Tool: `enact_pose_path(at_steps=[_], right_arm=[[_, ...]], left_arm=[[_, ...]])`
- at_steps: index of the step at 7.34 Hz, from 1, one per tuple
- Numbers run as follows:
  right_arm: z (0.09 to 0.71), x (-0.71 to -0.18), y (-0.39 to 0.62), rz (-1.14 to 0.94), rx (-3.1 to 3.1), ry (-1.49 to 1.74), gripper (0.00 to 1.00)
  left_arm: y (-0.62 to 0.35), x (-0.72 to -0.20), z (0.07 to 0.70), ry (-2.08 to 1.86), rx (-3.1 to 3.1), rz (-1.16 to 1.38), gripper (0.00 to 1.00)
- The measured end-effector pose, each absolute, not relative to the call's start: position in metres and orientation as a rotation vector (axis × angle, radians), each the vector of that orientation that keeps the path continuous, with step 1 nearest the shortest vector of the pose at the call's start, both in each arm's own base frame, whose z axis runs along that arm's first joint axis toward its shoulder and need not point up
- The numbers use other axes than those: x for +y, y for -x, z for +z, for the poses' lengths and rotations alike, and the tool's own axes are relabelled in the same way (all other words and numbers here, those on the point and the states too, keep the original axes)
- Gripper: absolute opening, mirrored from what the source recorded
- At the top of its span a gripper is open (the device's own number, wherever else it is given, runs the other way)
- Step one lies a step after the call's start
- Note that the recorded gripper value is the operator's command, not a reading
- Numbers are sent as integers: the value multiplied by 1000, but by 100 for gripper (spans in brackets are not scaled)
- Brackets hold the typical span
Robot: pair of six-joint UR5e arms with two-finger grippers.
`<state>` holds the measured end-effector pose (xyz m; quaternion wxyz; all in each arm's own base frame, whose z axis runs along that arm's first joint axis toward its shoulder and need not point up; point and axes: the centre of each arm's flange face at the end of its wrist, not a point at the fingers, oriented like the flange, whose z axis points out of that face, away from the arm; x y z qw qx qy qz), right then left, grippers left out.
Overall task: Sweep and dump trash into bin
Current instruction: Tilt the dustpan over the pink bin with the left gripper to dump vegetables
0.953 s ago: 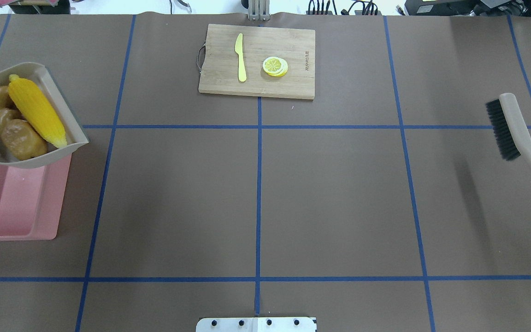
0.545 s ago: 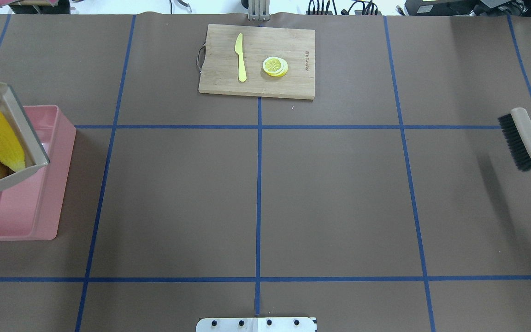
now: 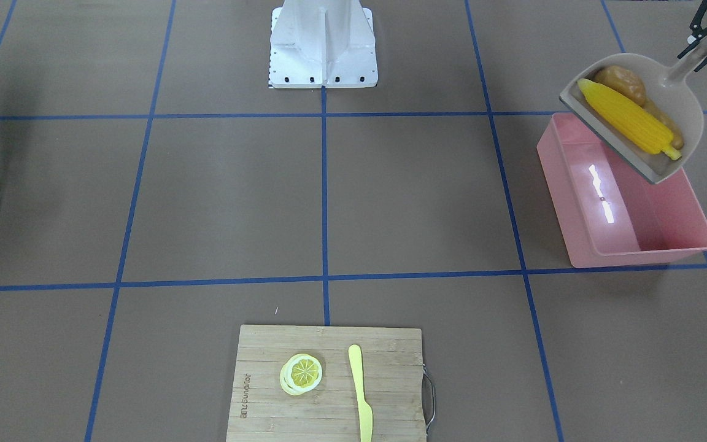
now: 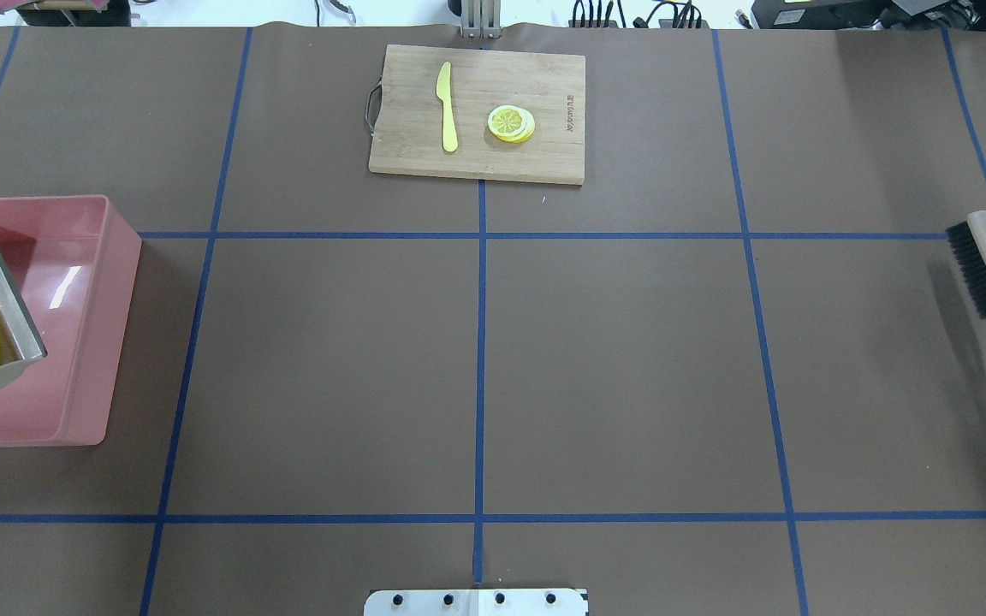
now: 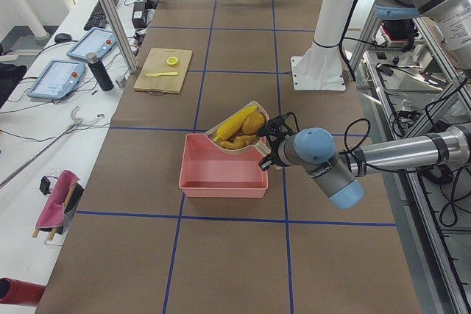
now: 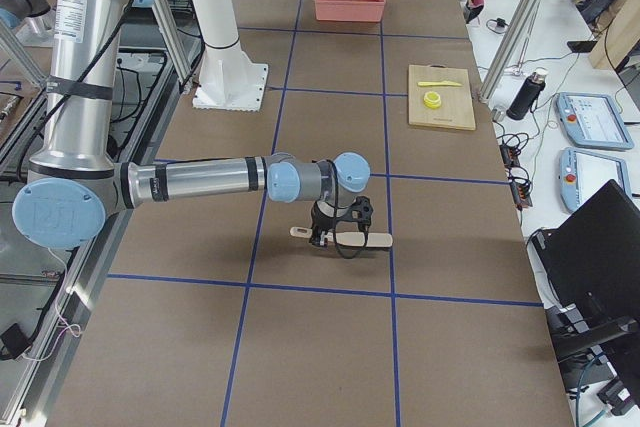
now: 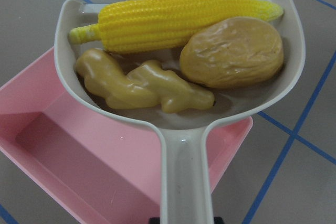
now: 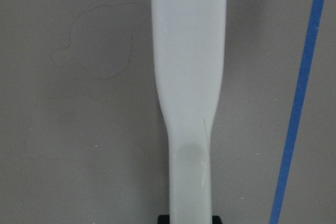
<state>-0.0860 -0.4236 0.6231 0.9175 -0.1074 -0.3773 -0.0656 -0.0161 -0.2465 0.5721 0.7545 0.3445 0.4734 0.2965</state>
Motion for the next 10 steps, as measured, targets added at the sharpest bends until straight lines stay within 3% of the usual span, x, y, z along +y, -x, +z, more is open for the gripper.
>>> enact_pose_path(at_steps=[7,10], right_arm=[[626,-437,101,-120,-751,238,0],[620,-443,113,-123,-730,237,0]], left_arm=[[22,-217,595,-482,1066,591,0],[22,-227,555,-349,1023,659,0]])
